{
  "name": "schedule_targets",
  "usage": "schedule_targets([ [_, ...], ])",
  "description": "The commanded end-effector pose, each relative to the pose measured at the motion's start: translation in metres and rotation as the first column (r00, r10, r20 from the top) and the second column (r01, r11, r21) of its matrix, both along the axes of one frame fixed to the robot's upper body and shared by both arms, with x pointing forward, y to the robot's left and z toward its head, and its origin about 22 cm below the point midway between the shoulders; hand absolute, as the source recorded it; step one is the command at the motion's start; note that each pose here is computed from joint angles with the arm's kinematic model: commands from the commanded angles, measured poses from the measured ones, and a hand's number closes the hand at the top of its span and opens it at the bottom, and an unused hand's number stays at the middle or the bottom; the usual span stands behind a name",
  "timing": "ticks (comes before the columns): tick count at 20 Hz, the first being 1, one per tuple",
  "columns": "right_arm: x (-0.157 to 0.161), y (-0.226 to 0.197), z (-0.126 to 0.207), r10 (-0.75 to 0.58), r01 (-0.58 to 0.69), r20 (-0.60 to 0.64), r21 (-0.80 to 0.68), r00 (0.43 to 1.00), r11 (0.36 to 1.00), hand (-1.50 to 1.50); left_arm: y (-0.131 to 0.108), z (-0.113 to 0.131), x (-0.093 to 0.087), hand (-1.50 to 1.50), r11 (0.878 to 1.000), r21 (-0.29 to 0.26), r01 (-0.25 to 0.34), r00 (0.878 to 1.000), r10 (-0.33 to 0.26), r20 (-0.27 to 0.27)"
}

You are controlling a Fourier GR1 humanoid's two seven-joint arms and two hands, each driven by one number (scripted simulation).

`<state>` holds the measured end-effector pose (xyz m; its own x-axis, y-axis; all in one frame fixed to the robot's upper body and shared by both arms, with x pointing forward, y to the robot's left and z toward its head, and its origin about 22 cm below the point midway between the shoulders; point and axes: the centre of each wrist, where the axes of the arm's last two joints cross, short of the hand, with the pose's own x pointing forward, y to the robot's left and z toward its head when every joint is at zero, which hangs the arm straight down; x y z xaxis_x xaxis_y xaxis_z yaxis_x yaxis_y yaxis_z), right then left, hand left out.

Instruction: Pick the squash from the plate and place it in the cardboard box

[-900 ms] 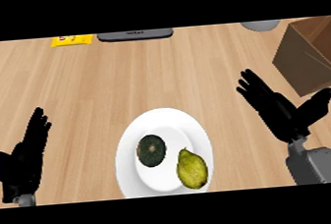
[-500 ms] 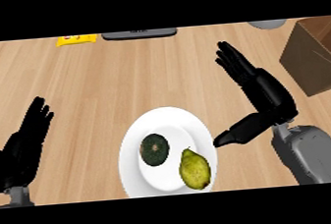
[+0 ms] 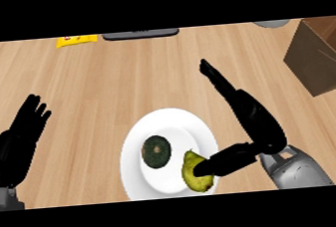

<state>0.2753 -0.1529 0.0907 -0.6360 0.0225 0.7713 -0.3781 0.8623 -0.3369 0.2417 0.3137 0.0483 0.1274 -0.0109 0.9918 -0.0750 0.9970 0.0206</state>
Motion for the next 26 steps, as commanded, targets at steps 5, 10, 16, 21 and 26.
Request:
schedule_targets([
  [5,-0.009,0.000,0.037,-0.033,0.088,0.100,-0.618,0.994,0.781,-1.50,0.008,0.007,0.002,0.00,1.000,0.002,0.004,1.000,-0.004,0.001],
  [10,-0.024,0.043,0.062,-0.059,0.125,0.112,-0.792,0.992,0.597,-1.50,0.005,-0.004,-0.001,0.00,1.000,-0.006,0.015,1.000,-0.015,-0.020],
  [16,-0.044,0.104,0.076,-0.084,0.042,0.006,-0.898,0.996,0.438,-1.50,0.010,0.005,0.013,0.00,1.000,-0.002,-0.003,1.000,0.003,-0.015],
  [21,-0.042,0.124,0.063,-0.129,-0.061,-0.122,-0.916,0.984,0.397,-1.50,0.015,0.006,0.008,0.00,1.000,0.003,0.001,1.000,-0.001,0.003],
  [26,-0.037,0.107,0.054,-0.159,-0.087,-0.153,-0.929,0.975,0.359,-1.50,0.018,0.004,0.020,0.00,1.000,-0.011,0.009,1.000,-0.009,-0.011],
])
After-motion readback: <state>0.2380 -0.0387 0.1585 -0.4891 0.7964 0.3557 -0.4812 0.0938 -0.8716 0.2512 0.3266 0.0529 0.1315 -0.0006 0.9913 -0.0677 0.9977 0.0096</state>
